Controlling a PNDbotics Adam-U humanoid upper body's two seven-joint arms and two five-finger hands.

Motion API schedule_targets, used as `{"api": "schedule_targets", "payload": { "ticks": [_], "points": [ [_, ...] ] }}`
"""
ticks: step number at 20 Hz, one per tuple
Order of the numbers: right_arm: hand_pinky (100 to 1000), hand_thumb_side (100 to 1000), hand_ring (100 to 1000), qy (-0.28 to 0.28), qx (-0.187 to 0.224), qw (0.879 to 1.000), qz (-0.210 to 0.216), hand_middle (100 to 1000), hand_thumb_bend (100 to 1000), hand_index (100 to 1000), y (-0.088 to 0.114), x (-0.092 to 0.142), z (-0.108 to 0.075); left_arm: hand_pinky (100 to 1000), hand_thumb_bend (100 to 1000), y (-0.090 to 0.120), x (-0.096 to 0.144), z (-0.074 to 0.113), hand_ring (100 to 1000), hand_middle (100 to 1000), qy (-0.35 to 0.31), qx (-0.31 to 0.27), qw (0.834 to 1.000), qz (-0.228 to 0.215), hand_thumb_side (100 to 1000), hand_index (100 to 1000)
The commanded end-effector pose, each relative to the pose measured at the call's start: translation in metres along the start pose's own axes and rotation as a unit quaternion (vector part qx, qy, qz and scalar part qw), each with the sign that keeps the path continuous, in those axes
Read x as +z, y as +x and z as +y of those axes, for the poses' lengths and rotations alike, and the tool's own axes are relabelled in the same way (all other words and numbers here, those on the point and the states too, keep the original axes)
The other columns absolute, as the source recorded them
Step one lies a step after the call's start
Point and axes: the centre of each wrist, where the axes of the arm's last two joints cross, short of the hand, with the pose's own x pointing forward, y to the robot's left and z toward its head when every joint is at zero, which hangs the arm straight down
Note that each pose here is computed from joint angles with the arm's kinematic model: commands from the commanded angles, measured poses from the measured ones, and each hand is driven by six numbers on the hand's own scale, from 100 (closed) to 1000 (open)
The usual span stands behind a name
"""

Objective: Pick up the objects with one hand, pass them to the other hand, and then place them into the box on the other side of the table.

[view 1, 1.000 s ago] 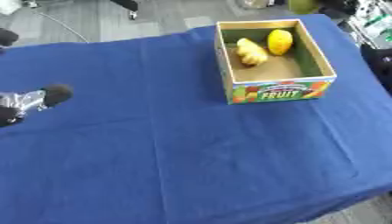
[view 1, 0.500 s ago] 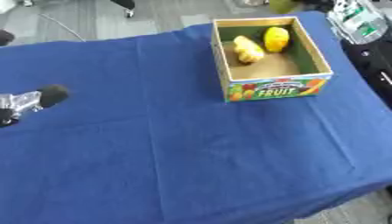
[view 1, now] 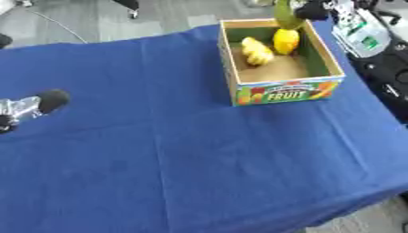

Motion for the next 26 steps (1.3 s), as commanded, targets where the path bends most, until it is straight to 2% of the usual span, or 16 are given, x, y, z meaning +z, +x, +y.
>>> {"api": "schedule_targets", "payload": {
  "ticks": [1,4,8,11,12,15,17,18,20,23,24,26],
  "points": [
    [241,100,473,-0.011,0.026,0.999,-0.017,335,100,438,0.012,-0.002,-0.023,772,899,0.005,-0.002,0.008,707,669,0.010,-0.005,1.000,-0.013,680,753],
    [261,100,489,0.007,0.042,0.999,-0.013,349,100,449,0.010,-0.001,-0.020,772,898,0.006,-0.002,0.008,707,670,0.009,-0.005,1.000,-0.014,680,753],
    [335,100,551,0.040,0.060,0.997,-0.014,416,100,507,0.007,0.000,-0.015,772,898,0.006,-0.002,0.008,708,670,0.008,-0.005,1.000,-0.016,680,752],
    [504,100,740,0.069,0.081,0.994,-0.021,618,100,718,0.007,0.002,-0.014,772,898,0.006,-0.002,0.008,708,670,0.008,-0.006,1.000,-0.015,681,752],
    [561,100,807,0.080,0.091,0.992,-0.025,722,100,829,0.007,0.002,-0.014,772,899,0.006,-0.002,0.008,708,670,0.008,-0.006,1.000,-0.015,681,753],
    [686,100,894,0.110,0.128,0.985,-0.036,837,100,973,0.009,0.002,-0.016,772,901,0.006,-0.002,0.007,709,671,0.007,-0.007,1.000,-0.015,679,753],
    [710,107,900,0.113,0.151,0.981,-0.039,852,100,1000,0.011,0.002,-0.018,772,902,0.005,-0.002,0.007,708,670,0.007,-0.007,1.000,-0.015,680,753],
    [723,183,906,0.111,0.160,0.980,-0.041,859,100,1000,0.012,0.002,-0.019,772,902,0.005,-0.002,0.007,709,671,0.007,-0.007,1.000,-0.015,680,753],
    [741,250,918,0.106,0.174,0.978,-0.045,873,100,1000,0.014,0.002,-0.021,772,902,0.005,-0.002,0.007,709,671,0.007,-0.007,1.000,-0.014,680,753],
    [740,172,916,0.103,0.177,0.978,-0.045,875,100,1000,0.014,0.002,-0.022,772,903,0.005,-0.002,0.007,709,672,0.007,-0.007,1.000,-0.014,679,753],
    [745,100,919,0.102,0.178,0.978,-0.045,877,100,1000,0.014,0.002,-0.023,772,903,0.004,-0.002,0.007,710,672,0.007,-0.008,1.000,-0.013,680,753],
    [747,100,920,0.103,0.177,0.978,-0.044,881,100,1000,0.015,0.002,-0.025,772,903,0.004,-0.002,0.007,710,672,0.006,-0.008,1.000,-0.012,679,753]
  ]
}}
